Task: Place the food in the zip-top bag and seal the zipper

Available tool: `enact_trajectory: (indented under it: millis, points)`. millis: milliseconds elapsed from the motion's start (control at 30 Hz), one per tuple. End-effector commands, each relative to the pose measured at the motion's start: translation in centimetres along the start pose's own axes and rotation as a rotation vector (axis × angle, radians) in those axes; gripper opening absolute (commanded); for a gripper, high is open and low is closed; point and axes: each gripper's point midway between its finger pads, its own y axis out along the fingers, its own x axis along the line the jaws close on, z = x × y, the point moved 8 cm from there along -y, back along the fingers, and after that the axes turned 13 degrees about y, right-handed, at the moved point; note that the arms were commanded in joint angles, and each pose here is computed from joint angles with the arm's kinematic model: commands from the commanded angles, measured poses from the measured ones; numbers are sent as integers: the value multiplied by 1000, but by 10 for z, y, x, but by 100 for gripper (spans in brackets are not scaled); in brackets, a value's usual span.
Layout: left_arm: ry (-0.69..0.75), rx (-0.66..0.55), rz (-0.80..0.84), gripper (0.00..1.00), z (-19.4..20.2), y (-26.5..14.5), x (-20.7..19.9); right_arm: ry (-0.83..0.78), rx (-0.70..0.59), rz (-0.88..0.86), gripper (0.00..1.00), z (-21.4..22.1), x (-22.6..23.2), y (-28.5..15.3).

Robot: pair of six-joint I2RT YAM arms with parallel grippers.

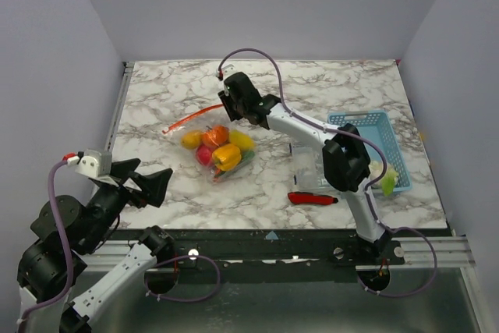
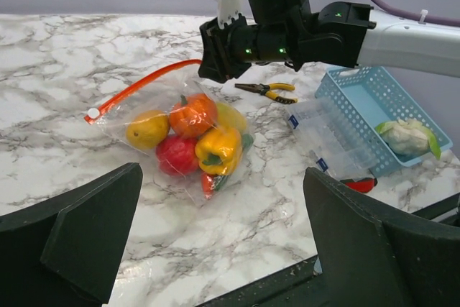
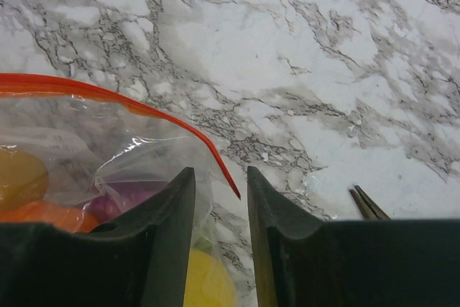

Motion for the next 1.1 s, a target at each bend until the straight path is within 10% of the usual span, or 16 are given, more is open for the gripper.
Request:
enact_trajectory:
  millis: [0, 200, 267, 600, 1067]
  points:
    - [-30, 24, 56, 98, 2, -4, -6, 50, 13, 69, 44, -9, -3, -2]
    - [-41, 9, 59, 99, 1, -11, -5, 117, -31, 92, 71, -41, -8, -59]
    - [-41, 2, 65, 99, 0, -12, -5, 124, -38, 66, 99, -47, -9, -84]
    - [-54, -100, 91, 99, -17, -13, -7, 246, -185, -17, 100, -46, -44, -261]
    - [-39, -307, 10, 99, -55, -21, 3, 510, -715, -231, 100, -36, -94, -469]
